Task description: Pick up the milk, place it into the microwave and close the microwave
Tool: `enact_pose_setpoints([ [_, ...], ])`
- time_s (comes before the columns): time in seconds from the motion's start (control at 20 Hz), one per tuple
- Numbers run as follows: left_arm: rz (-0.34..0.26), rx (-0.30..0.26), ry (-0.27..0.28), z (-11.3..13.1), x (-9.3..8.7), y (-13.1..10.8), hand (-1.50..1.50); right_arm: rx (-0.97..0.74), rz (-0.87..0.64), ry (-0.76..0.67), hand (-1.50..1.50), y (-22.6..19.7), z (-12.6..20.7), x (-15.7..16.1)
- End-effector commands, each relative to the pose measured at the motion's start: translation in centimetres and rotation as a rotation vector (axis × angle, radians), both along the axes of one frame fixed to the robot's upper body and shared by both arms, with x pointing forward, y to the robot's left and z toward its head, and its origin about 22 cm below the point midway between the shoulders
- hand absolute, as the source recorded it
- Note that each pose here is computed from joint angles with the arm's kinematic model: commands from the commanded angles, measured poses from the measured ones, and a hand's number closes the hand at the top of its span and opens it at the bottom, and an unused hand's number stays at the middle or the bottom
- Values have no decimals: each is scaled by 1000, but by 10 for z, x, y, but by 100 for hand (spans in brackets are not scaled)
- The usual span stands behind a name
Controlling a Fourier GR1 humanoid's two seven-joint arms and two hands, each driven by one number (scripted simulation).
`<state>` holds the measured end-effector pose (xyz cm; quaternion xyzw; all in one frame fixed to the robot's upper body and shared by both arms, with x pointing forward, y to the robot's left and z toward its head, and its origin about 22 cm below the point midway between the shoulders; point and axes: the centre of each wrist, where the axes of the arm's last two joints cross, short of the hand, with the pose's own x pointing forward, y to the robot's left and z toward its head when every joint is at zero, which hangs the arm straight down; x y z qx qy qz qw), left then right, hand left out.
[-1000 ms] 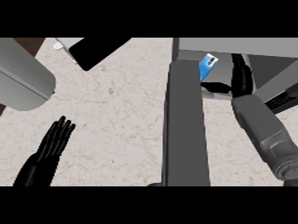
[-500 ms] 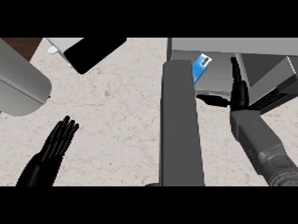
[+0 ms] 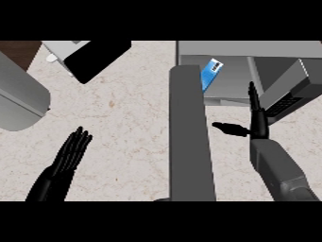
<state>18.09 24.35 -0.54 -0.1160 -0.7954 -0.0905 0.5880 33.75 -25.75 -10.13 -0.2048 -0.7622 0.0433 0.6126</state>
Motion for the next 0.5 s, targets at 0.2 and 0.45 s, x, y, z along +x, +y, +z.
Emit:
enact_pose_setpoints([
  [0.2,-1,3,9,17,7,-3,-150,134,66,-11,-150,-7,-45,-57],
  [0.45,-57,-50,27,10,10,-20,-150,307,108,-83,-150,-8,-59,-79],
])
